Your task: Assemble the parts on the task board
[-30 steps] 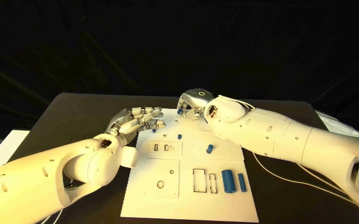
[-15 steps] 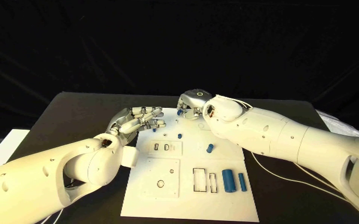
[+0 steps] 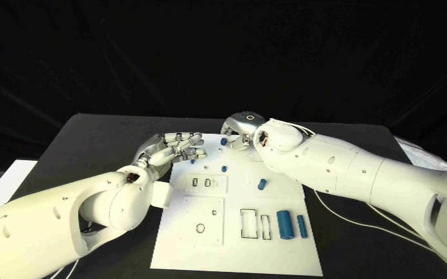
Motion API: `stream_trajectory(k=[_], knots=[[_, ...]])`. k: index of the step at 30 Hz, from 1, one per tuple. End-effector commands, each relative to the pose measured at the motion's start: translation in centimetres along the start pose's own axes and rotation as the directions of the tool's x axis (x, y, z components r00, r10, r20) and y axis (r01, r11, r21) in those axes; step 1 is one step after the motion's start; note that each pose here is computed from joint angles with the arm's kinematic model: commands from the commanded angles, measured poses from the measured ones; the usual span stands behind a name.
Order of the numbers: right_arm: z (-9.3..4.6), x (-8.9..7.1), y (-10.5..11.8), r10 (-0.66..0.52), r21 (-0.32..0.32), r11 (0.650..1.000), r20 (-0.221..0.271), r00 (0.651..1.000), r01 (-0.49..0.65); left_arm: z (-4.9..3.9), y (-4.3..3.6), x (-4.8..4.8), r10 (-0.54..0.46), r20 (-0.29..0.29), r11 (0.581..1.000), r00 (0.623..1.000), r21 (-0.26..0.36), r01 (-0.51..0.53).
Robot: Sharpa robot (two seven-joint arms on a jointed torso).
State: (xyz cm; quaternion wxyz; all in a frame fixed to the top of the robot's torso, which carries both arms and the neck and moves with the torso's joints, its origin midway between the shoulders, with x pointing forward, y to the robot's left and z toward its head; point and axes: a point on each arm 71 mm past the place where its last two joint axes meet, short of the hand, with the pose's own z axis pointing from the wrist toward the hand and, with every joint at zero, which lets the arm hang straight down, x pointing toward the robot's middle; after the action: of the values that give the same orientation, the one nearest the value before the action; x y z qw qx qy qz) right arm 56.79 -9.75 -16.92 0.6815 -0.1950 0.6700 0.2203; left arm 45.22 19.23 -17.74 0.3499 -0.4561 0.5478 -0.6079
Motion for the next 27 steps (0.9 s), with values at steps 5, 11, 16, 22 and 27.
stream_trajectory(k=[5,11,16,22,27], knots=[[-2.1,-1.4,-1.2,0.046,0.017,0.999,0.078,0.996,-0.047,-0.11,-0.24,-0.19,0.000,-0.008,1.000,1.000,0.011,0.000],[-5.5,-3.0,-4.2,0.135,0.108,0.984,0.037,0.990,-0.138,-0.30,-0.39,-0.59,0.003,0.000,1.000,1.000,0.014,-0.003],[-8.2,-3.4,-7.1,0.232,0.230,0.949,-0.047,0.972,-0.215,-0.40,-0.46,-0.81,0.004,0.005,1.000,1.000,0.015,-0.004],[-9.3,-3.0,-9.2,0.245,0.321,0.926,-0.104,0.964,-0.201,-0.38,-0.44,-0.86,0.004,0.005,1.000,1.000,0.014,-0.004],[-9.3,-2.6,-9.5,0.243,0.338,0.922,-0.128,0.962,-0.188,-0.37,-0.44,-0.92,0.003,0.006,1.000,1.000,0.013,-0.003]])
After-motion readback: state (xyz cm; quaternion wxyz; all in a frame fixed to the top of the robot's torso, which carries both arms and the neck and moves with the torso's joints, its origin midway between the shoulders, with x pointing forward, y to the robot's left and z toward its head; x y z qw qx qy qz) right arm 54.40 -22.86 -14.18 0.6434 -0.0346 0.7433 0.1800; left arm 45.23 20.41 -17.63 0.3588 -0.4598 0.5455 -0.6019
